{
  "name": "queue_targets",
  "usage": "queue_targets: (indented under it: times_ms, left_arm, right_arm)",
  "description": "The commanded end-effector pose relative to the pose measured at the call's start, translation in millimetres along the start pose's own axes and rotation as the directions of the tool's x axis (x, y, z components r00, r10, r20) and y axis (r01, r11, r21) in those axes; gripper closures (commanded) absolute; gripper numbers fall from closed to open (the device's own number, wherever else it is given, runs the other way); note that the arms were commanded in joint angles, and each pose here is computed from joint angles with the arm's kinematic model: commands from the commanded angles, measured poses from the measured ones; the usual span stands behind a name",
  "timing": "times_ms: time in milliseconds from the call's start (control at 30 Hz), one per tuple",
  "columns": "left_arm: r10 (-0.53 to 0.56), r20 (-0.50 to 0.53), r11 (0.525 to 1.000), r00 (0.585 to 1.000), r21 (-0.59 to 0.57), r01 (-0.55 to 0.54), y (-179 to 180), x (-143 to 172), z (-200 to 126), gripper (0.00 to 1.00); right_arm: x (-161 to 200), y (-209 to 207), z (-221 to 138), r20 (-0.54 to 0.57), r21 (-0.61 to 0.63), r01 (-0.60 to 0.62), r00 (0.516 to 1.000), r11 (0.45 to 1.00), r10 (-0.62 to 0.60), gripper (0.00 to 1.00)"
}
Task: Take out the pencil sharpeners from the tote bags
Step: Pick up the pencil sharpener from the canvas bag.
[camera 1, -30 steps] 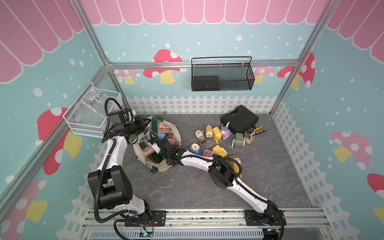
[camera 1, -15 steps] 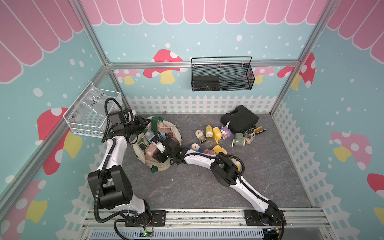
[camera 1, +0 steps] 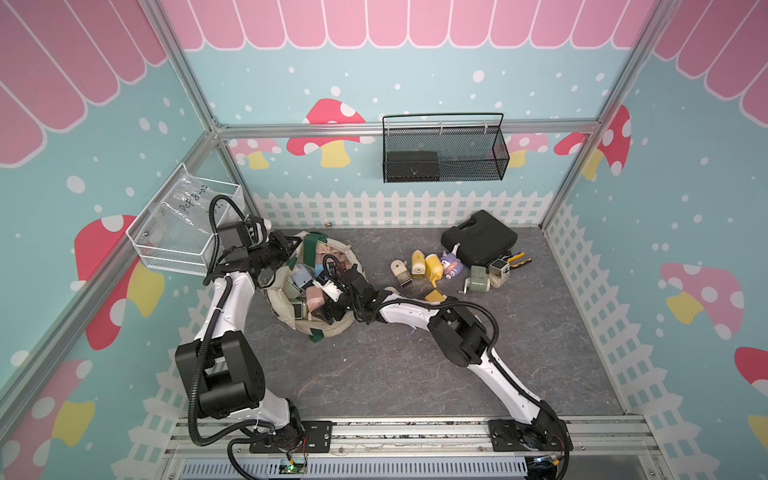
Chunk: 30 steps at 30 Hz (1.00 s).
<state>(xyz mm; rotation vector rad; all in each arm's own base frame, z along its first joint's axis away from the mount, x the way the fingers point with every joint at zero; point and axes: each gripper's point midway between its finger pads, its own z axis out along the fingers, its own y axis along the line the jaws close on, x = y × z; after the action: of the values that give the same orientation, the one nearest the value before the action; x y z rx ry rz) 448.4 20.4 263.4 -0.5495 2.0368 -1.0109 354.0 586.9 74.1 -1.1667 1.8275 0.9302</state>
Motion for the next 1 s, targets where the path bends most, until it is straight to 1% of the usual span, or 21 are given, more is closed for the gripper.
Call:
queue_targets:
  times_ms: [0, 67, 133, 233, 400, 467, 567, 667, 733, 800, 967]
  left_arm:
    - [0.003, 0.008, 1.000, 1.000, 0.019, -0.003, -2, -3, -1, 1.00]
    - [0.002, 0.007, 1.000, 1.000, 0.019, -0.002, -2, -3, -1, 1.00]
    - [0.001, 0.005, 1.000, 1.000, 0.018, -0.002, -2, -2, -1, 1.00]
    - [0.001, 0.005, 1.000, 1.000, 0.018, -0.001, -2, -2, -1, 1.00]
    - [0.002, 0.004, 1.000, 1.000, 0.019, -0.002, -2, -2, 0, 1.00]
    - [0.002, 0.004, 1.000, 1.000, 0.019, -0.002, -2, -2, 0, 1.00]
    - [0.001, 0.004, 1.000, 1.000, 0.019, -0.001, -2, -2, 0, 1.00]
    - [0.002, 0.005, 1.000, 1.000, 0.020, -0.003, -2, -2, 0, 1.00]
    - [0.002, 0.006, 1.000, 1.000, 0.020, -0.003, -3, -2, -1, 1.00]
    - [0.004, 0.006, 1.000, 1.000, 0.020, -0.004, -3, -2, -1, 1.00]
    - [0.003, 0.005, 1.000, 1.000, 0.019, -0.004, -3, -2, -1, 1.00]
  right_arm:
    - [-32, 19, -8, 0.077, -0.065, 0.053, 0.996, 0.996, -0.047, 0.09]
    - [-34, 14, -6, 0.081, -0.039, 0.014, 0.997, 0.999, -0.011, 0.08]
    - [-33, 3, -2, 0.080, 0.015, -0.043, 0.996, 0.999, 0.042, 0.05]
    - [-23, -15, 3, 0.071, 0.106, -0.107, 0.992, 0.989, 0.100, 0.05]
    - [-13, -18, 16, 0.052, 0.111, -0.121, 0.992, 0.986, 0.116, 0.05]
    - [-9, -21, 21, 0.038, 0.137, -0.122, 0.992, 0.983, 0.117, 0.06]
    - [-1, -28, 23, 0.021, 0.171, -0.134, 0.991, 0.976, 0.132, 0.13]
    - [8, -37, 21, -0.015, 0.231, -0.140, 0.989, 0.963, 0.147, 0.20]
    - [11, -44, 16, -0.036, 0.281, -0.134, 0.988, 0.950, 0.150, 0.21]
    - [12, -48, 14, -0.042, 0.306, -0.123, 0.989, 0.944, 0.143, 0.20]
    - [8, -46, 20, -0.033, 0.283, -0.121, 0.990, 0.952, 0.136, 0.20]
